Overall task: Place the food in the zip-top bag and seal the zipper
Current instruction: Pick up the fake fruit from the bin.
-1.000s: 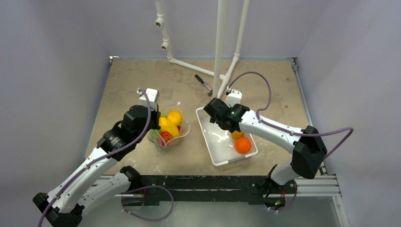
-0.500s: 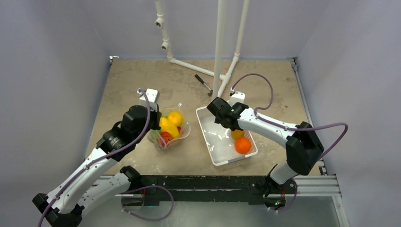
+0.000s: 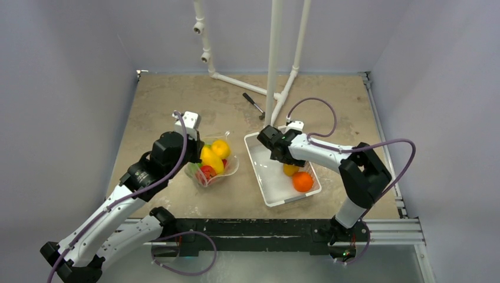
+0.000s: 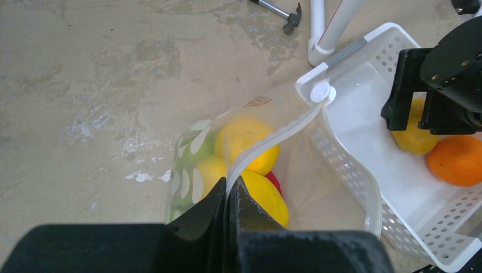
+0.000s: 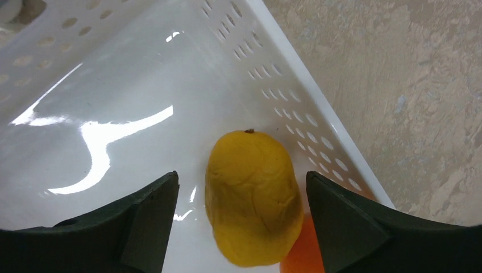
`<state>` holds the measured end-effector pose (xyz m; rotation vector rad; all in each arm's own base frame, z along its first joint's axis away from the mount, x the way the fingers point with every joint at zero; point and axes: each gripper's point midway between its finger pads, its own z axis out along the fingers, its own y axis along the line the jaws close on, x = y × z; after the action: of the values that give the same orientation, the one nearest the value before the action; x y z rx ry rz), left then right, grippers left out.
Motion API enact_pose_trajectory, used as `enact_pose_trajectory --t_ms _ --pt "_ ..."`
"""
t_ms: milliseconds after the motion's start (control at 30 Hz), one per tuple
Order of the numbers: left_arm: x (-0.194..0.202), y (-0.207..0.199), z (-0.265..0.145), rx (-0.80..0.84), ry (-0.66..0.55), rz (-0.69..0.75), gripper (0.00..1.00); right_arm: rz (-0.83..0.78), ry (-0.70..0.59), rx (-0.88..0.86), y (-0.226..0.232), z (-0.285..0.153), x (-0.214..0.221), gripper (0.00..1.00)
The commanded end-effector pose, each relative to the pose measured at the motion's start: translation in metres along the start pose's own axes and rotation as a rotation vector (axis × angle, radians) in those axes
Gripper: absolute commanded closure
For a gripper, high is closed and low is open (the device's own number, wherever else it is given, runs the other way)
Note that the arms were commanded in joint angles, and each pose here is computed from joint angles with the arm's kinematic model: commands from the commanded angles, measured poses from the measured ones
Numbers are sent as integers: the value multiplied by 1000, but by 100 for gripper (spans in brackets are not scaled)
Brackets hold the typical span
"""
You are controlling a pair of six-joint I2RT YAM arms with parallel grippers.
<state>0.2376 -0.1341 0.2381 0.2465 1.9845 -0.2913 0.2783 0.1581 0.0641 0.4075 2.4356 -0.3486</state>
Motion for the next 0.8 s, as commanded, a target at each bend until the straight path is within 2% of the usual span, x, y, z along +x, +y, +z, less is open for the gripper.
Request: enact_pose_trajectory --t_ms 0,100,300,367,533,633,767 --pt "-17 -8 -3 46 -69 -33 100 6 34 27 -3 8 13 17" --pt "-17 -9 -3 52 -72 -34 100 -13 55 40 -3 13 20 19" --pt "-16 -10 -4 54 -71 -32 100 -8 62 34 2 13 21 29" --pt "-17 -9 -4 51 -72 -32 100 8 62 21 4 9 18 37" --pt "-16 -8 -3 43 -70 -31 100 39 41 -14 8 -1 6 69" --pt "-15 -7 -2 37 -68 -29 100 65 17 -55 14 -12 -7 81" --pt "-15 -6 -2 30 -66 -27 100 106 -32 -137 24 -37 -31 87"
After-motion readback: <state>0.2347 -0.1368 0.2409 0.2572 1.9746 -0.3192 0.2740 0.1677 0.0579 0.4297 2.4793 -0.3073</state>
